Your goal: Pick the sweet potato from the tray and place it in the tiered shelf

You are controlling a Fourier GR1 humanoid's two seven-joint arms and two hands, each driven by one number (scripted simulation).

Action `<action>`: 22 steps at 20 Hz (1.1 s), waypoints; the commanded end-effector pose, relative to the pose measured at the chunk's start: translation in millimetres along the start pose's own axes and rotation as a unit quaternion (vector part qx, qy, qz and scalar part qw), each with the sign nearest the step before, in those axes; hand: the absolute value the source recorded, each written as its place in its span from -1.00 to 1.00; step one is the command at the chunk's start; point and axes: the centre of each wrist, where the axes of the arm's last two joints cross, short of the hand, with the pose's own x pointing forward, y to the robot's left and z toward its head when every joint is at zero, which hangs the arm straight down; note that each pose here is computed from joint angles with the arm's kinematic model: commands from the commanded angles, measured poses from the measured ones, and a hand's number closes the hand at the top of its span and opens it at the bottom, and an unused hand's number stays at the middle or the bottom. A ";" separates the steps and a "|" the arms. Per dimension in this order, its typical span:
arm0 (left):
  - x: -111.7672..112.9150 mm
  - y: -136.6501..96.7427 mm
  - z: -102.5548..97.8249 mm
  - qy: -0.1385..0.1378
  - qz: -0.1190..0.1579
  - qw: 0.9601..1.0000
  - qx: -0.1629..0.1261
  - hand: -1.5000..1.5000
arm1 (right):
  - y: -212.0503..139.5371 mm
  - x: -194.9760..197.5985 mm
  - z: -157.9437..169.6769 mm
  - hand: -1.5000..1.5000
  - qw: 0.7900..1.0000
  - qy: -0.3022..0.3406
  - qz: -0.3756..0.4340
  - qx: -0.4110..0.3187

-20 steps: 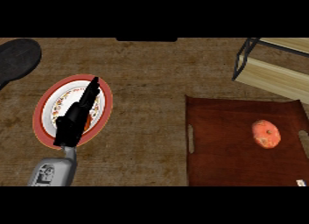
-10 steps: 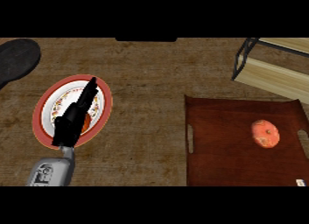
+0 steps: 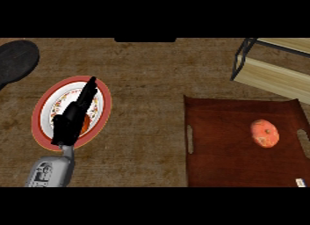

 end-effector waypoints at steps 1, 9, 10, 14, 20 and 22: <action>0.2 -2.4 9.4 0.000 0.000 1.000 -0.003 0.00 | 0.1 8.3 16.0 -1.00 0.998 0.012 -0.064 0.003; 8.5 -2.5 -1.8 0.006 -0.003 1.000 0.008 0.00 | -41.0 27.5 -22.7 -1.00 0.993 0.016 -0.114 0.041; 3.9 -4.6 9.3 -0.007 0.005 1.000 0.001 0.00 | -33.0 18.2 -15.6 -1.00 0.992 0.017 -0.125 0.029; 2.4 -0.7 1.6 0.007 -0.005 1.000 0.013 0.00 | -64.5 37.3 -26.0 -1.00 0.977 0.039 -0.208 -0.023; -0.7 7.0 10.8 0.004 -0.007 1.000 0.015 0.00 | -120.8 24.5 -43.2 -1.00 0.963 0.087 -0.240 -0.088; 0.8 3.5 -2.4 0.011 -0.007 1.000 0.021 0.00 | -155.1 24.3 -63.4 -1.00 0.961 0.115 -0.235 -0.092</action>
